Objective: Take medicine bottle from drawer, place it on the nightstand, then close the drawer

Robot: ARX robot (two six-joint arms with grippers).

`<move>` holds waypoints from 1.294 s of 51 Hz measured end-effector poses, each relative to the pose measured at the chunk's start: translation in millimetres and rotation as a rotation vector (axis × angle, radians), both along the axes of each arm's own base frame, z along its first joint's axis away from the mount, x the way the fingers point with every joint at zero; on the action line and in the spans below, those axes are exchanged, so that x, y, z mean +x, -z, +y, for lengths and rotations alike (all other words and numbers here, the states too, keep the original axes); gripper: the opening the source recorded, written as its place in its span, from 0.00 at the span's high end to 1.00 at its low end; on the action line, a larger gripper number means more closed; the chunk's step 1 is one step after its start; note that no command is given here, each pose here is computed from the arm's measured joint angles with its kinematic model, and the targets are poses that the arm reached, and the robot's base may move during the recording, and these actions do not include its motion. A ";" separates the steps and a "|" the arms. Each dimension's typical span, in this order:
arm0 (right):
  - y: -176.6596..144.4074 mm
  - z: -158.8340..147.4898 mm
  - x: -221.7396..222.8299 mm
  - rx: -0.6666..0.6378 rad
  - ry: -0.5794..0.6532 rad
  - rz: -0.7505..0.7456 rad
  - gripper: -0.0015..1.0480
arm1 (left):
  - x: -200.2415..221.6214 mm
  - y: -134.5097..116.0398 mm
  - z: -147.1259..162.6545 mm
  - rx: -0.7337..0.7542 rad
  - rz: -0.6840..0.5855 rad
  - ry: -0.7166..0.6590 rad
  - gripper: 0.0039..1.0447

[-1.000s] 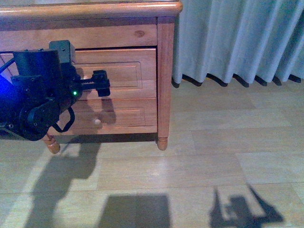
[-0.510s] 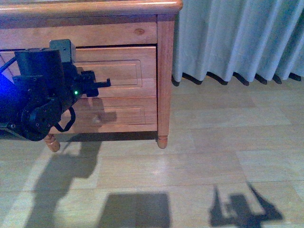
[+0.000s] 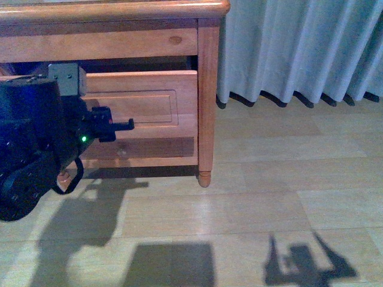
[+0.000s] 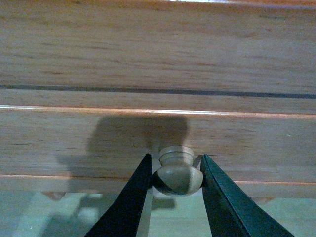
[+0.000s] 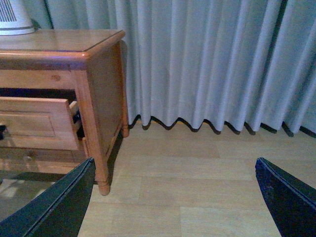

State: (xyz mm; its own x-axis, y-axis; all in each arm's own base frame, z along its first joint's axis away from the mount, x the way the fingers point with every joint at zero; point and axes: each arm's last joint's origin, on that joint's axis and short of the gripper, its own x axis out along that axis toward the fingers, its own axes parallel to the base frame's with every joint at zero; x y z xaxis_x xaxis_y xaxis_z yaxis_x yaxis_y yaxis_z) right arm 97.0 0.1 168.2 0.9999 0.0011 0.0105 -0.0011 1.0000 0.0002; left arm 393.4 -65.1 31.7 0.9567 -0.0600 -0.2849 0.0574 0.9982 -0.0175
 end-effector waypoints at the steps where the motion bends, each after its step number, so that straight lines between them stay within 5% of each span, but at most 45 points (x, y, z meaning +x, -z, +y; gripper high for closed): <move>1: 0.0 0.0 0.0 0.000 0.000 0.000 0.07 | -5.6 0.5 0.4 0.002 0.006 0.002 0.75; 25: 0.0 0.0 0.0 0.000 0.000 0.000 0.07 | -99.7 10.8 13.5 0.006 0.129 0.055 0.75; 48: 0.0 0.0 0.0 0.000 0.000 0.000 0.07 | -120.4 11.5 17.2 -0.014 0.132 0.052 0.75; 58: 0.0 0.0 0.0 0.000 0.000 0.000 0.07 | -145.8 26.2 23.4 -0.027 0.283 0.041 0.48; 66: 0.0 0.0 0.0 0.000 0.000 0.000 0.07 | -143.1 0.0 30.7 -0.047 0.224 0.022 0.16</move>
